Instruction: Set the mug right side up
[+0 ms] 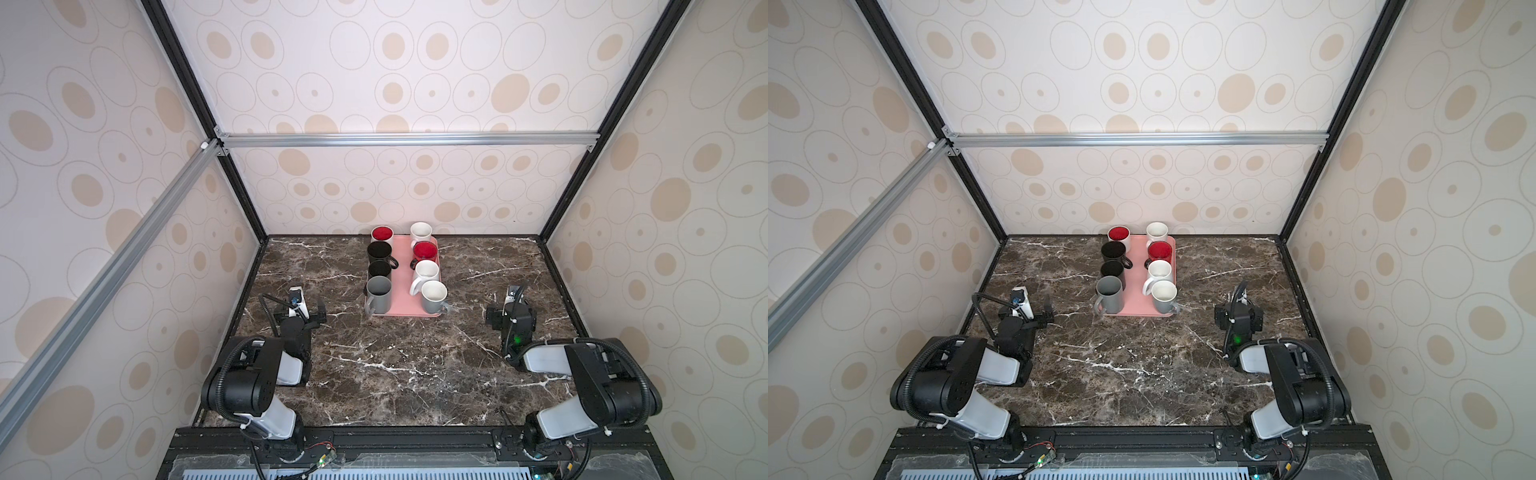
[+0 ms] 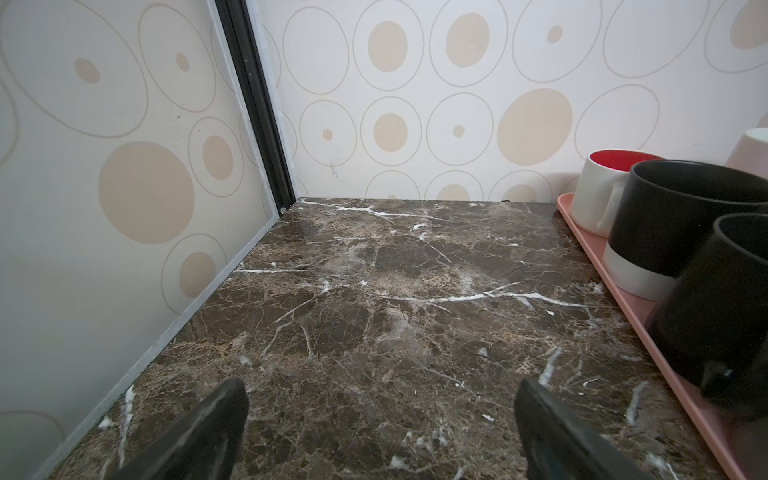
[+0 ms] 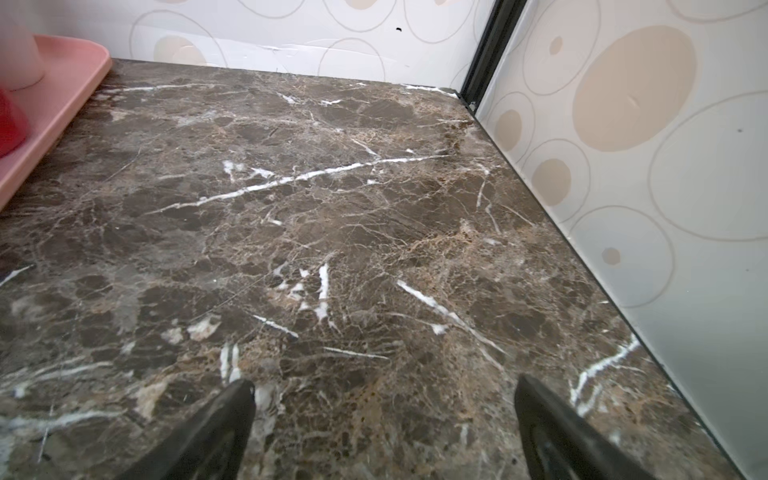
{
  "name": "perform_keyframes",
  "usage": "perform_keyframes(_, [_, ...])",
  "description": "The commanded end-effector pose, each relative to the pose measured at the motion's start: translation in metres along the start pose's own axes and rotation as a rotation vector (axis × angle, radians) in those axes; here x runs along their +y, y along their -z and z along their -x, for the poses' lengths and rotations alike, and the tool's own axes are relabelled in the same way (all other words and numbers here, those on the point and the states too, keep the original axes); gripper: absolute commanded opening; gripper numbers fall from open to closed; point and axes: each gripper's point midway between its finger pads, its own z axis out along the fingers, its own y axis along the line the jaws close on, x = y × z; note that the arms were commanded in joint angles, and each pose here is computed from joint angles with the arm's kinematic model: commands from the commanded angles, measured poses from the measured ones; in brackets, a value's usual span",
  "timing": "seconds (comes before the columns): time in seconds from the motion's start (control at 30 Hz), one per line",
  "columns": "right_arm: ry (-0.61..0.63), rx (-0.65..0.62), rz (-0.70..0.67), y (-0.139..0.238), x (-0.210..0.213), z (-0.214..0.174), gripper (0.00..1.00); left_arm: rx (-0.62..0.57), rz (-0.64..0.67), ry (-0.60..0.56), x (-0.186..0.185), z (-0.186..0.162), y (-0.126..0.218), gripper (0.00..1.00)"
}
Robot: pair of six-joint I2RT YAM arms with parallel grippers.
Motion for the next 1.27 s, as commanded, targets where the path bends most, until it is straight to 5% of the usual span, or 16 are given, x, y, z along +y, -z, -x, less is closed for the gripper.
perform_keyframes(0.0, [-0.035, -0.093, 0.029, -0.0075, 0.0017, 0.0219, 0.99, -0.038, 0.010, -0.009, 0.0019, 0.0092, -0.0001, 0.99])
perform_keyframes(1.23, [-0.048, -0.059, 0.038, -0.0081, 0.0008, 0.0203, 1.00, -0.036, 0.013, -0.013, 0.0020, 0.0090, -0.0005, 1.00])
